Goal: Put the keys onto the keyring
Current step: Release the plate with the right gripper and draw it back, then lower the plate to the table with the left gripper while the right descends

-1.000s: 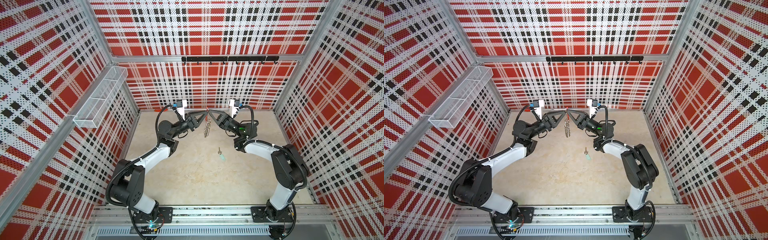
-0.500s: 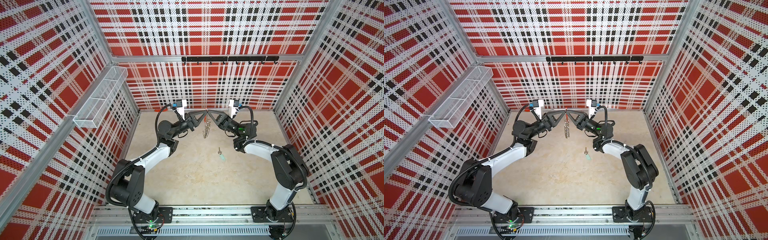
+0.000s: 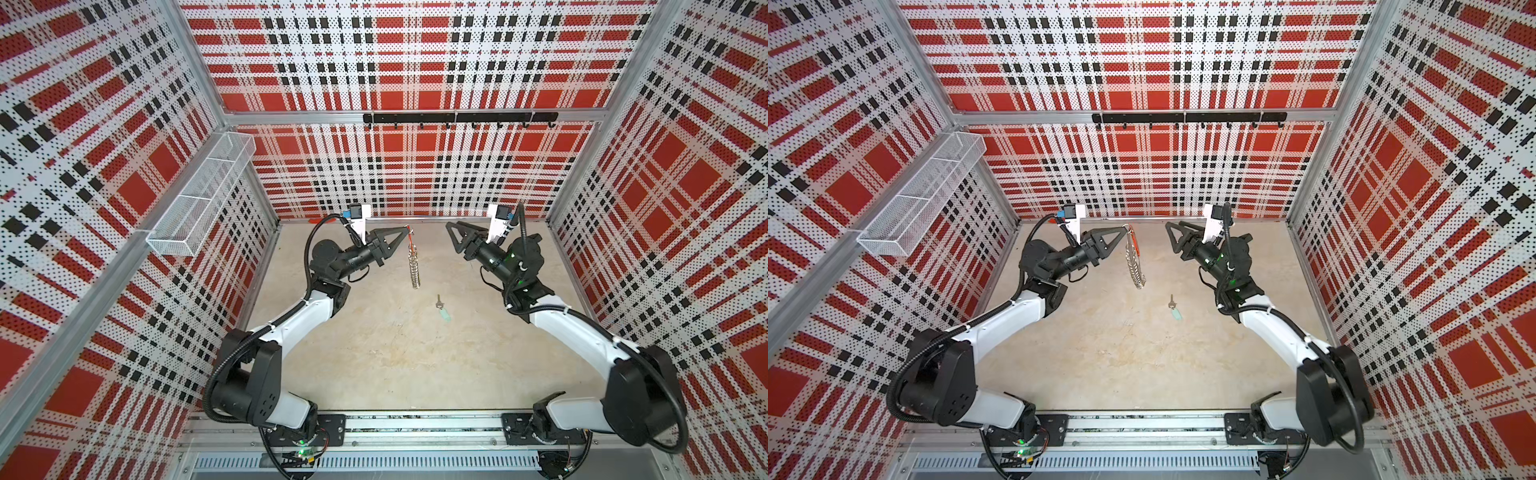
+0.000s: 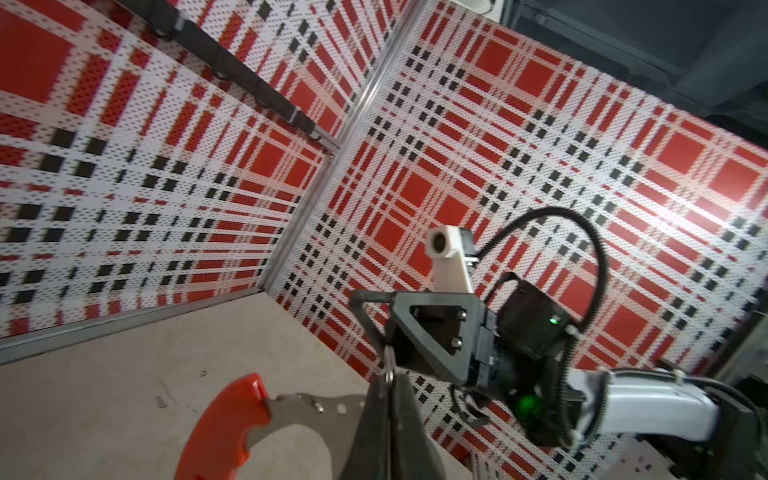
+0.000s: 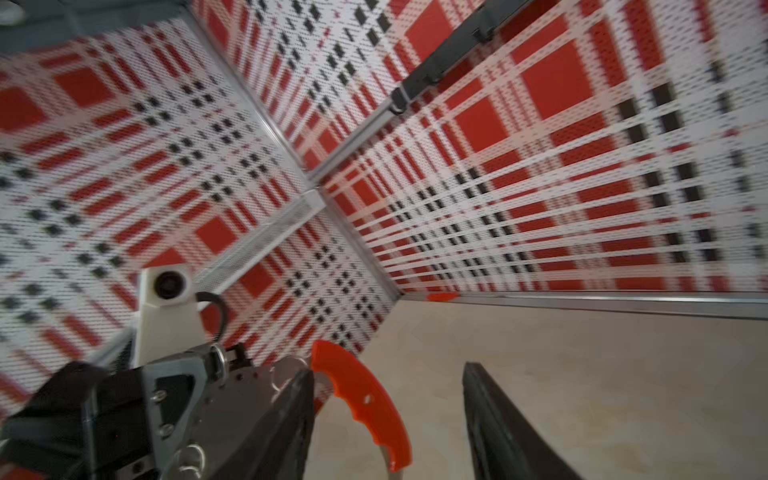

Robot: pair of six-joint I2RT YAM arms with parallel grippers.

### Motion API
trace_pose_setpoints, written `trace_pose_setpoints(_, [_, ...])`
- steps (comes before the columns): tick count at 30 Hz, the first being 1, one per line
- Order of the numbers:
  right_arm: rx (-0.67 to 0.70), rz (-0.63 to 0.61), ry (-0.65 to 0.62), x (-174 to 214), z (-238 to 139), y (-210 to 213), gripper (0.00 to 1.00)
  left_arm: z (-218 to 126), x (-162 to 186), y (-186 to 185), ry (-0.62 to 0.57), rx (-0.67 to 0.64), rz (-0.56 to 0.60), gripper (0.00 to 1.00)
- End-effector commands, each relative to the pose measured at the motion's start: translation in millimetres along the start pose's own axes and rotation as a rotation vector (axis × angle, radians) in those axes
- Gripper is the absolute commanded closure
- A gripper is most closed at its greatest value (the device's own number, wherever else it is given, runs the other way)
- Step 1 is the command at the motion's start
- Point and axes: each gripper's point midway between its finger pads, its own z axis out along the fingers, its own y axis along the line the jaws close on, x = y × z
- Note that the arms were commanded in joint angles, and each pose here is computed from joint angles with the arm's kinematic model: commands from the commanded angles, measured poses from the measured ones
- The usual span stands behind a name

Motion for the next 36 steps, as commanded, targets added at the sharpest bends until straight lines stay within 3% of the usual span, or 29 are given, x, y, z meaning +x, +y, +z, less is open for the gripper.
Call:
trace_pose_setpoints(1, [0.519,-0.271,0.24,59.4,-39.4,-99.4,0.4,-2.4,2.9,42.3,0.032,-0.241,0.052,1.0])
trace_pose_setpoints(4, [0.608,-0.314,0.256,71.1,-53.4,-119.0,0.41,-3.6,8.2,62.2,0.045,-0.366,0.048,1.0])
trace_pose_setpoints(6, [0.673,-0.254,0.308,86.5,-58.9,-133.2,0.41,-6.7,15.4,68.7,0.051,-0.451,0.068,1.0])
trace_pose_setpoints(9, [0.582,-0.202,0.558,142.1,-48.1,-132.2,0.42,-13.7,27.4,75.1,0.06,-0.581,0.104,1.0])
trace_pose_setpoints(12, [0.507,-0.069,0.712,198.7,-50.7,-126.8,0.48,-22.9,25.5,77.1,0.021,-0.678,0.067,1.0])
trace_pose_setpoints(17, [0.438,-0.098,0.723,227.5,-51.0,-110.6,0.55,-34.5,13.0,74.7,-0.043,-0.755,0.03,0.96])
trace_pose_setpoints(29, [0.386,-0.262,0.817,267.1,-51.8,-91.1,0.65,-28.0,16.1,90.9,-0.01,-0.848,-0.038,0.97])
trace_pose_setpoints(36, [0.371,-0.291,0.858,281.8,-42.6,-86.2,0.67,-31.4,10.7,86.8,-0.042,-0.843,-0.041,0.87])
